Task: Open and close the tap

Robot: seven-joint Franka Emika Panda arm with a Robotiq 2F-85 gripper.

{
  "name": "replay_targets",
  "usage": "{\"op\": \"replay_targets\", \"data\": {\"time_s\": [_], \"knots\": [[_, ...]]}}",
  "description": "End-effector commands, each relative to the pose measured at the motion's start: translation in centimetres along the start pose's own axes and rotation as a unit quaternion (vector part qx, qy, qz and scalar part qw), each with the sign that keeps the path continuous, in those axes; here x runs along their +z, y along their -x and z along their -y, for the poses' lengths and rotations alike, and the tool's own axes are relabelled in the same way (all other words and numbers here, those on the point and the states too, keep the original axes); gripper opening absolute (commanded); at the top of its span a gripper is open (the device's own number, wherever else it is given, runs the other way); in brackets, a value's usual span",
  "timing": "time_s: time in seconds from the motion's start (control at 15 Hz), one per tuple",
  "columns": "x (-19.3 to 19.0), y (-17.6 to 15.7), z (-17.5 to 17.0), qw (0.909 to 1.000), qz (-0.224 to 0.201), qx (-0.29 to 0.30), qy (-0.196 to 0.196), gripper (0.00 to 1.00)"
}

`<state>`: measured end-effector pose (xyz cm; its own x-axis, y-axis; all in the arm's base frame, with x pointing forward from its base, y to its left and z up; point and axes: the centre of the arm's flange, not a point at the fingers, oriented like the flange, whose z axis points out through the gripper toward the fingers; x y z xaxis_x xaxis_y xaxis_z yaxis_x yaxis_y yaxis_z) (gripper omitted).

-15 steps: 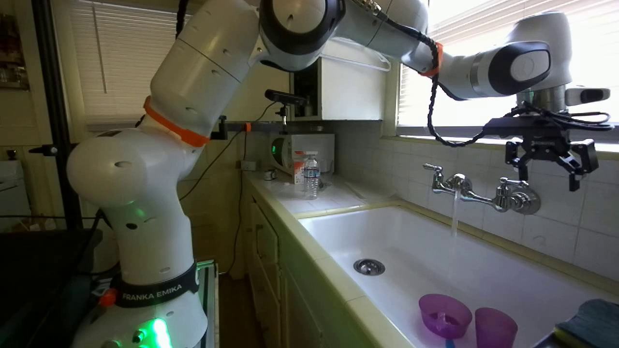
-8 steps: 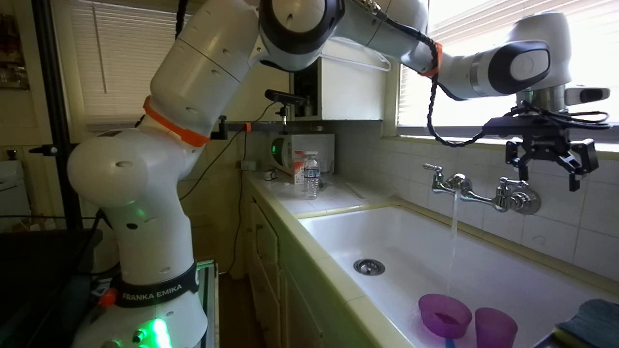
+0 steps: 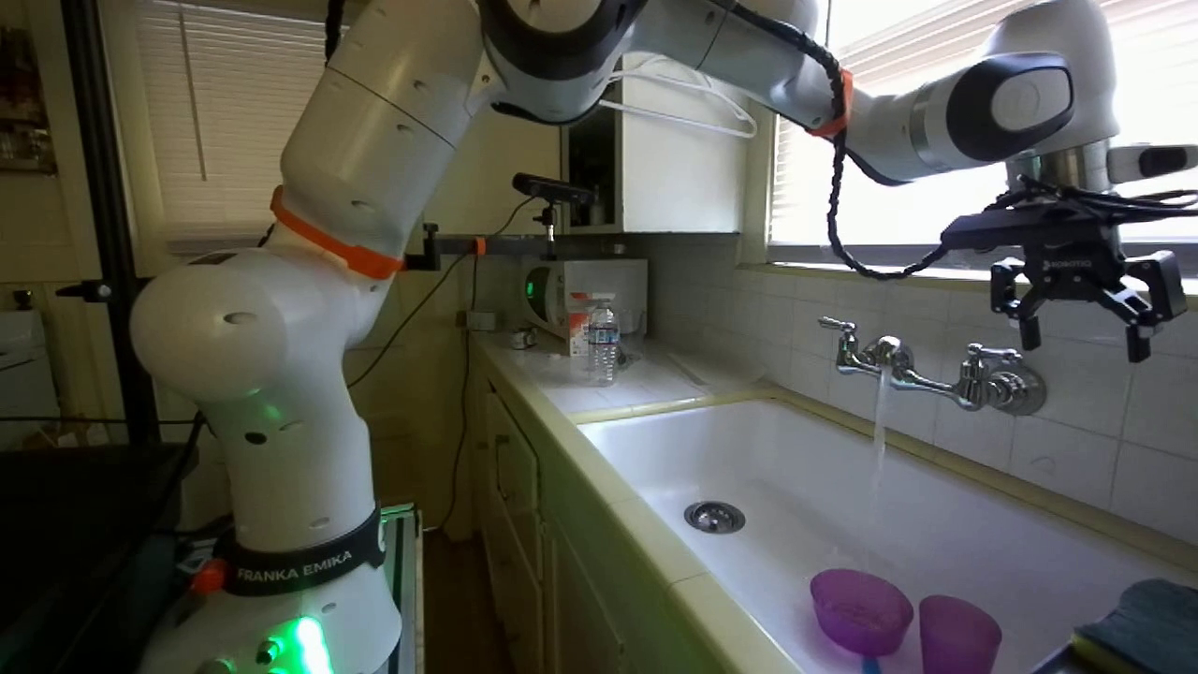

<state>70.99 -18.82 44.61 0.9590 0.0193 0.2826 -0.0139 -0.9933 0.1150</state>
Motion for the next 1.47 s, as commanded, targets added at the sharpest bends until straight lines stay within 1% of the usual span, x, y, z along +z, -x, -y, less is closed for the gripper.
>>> {"op": "replay_targets", "data": {"time_s": [0.0, 0.13, 0.27, 0.6, 0.8, 1.13, 1.4], "knots": [[-1.2, 3.1, 1.1, 0.9996, 0.025, -0.014, -0.008, 1.0], [-0.9, 3.4, 1.7, 0.9986, 0.041, -0.023, -0.022, 1.0], [-0.4, 3.6, 2.1, 0.9979, 0.053, -0.028, -0.026, 1.0], [1.4, 3.4, 2.3, 0.9981, 0.048, -0.032, -0.019, 1.0], [2.0, 3.1, 2.2, 0.9987, 0.038, -0.029, -0.016, 1.0], [2.5, 1.9, 1.5, 0.9999, -0.01, -0.01, -0.006, 1.0], [3.2, 1.3, 1.1, 0.9994, -0.032, 0.007, -0.008, 1.0]]}}
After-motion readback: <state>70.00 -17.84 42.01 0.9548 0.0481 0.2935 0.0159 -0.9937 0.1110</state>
